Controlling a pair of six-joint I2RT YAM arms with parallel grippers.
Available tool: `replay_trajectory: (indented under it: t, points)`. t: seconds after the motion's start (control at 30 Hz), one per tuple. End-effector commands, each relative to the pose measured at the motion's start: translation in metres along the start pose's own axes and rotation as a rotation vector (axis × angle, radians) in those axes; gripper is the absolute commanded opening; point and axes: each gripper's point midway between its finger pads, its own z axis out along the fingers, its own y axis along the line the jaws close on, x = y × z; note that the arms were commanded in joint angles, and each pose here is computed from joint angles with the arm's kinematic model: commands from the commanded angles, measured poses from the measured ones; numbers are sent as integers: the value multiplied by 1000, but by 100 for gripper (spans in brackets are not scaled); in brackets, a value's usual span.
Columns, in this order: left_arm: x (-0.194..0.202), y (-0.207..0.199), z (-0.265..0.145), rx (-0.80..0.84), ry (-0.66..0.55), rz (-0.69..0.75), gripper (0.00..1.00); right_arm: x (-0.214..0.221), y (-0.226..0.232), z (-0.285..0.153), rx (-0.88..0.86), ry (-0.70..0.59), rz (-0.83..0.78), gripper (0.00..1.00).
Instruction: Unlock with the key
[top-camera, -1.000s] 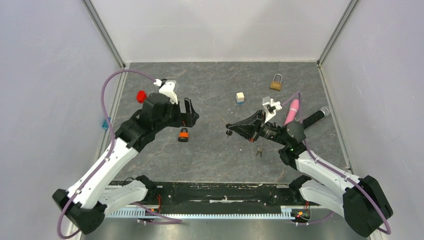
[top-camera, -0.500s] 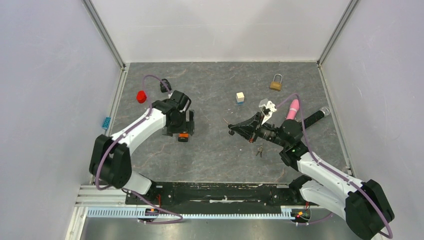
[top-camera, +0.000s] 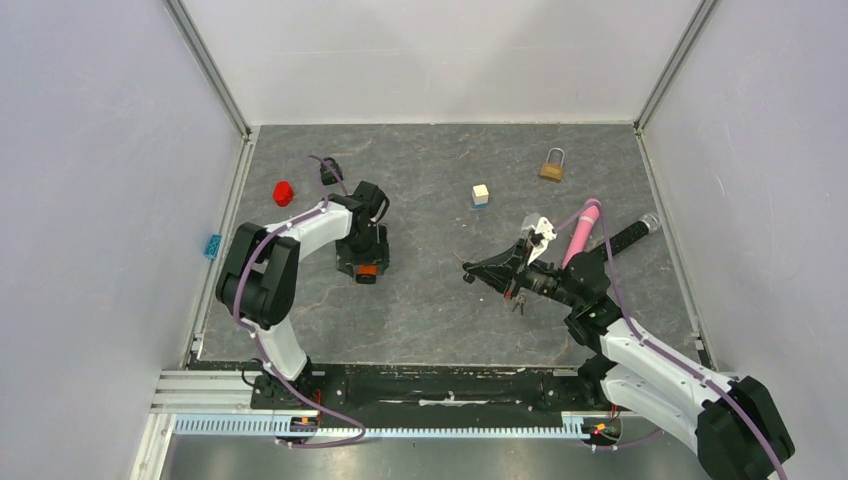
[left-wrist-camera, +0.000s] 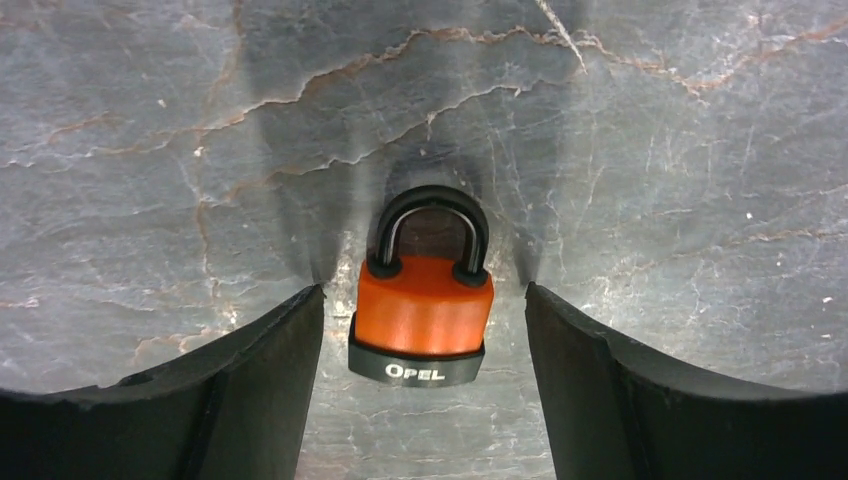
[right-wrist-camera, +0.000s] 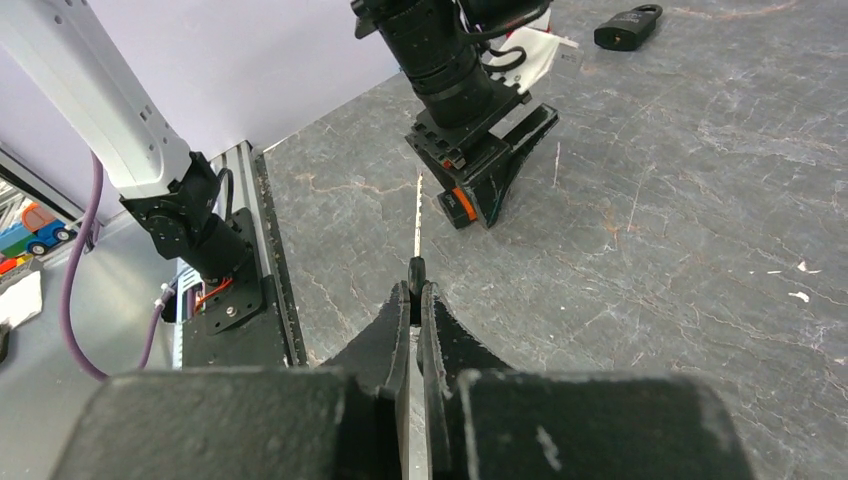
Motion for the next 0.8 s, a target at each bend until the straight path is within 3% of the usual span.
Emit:
replay_trajectory:
  t: [0.0,0.3,0.5,0.77]
  points:
    - [-15,-12,7,28,-27,-60,77,-10,0,-2,9,-22,-74,0]
    - [-10,-11,11,21,-7,-94,60,-6,1,-5,13,-28,-51,0]
    - [-1,-24,11,82,18,-174,60,-5,1,-5,10,-20,-49,0]
    - [5,-34,7,149,30,-232,69,-3,1,-5,13,-16,-40,0]
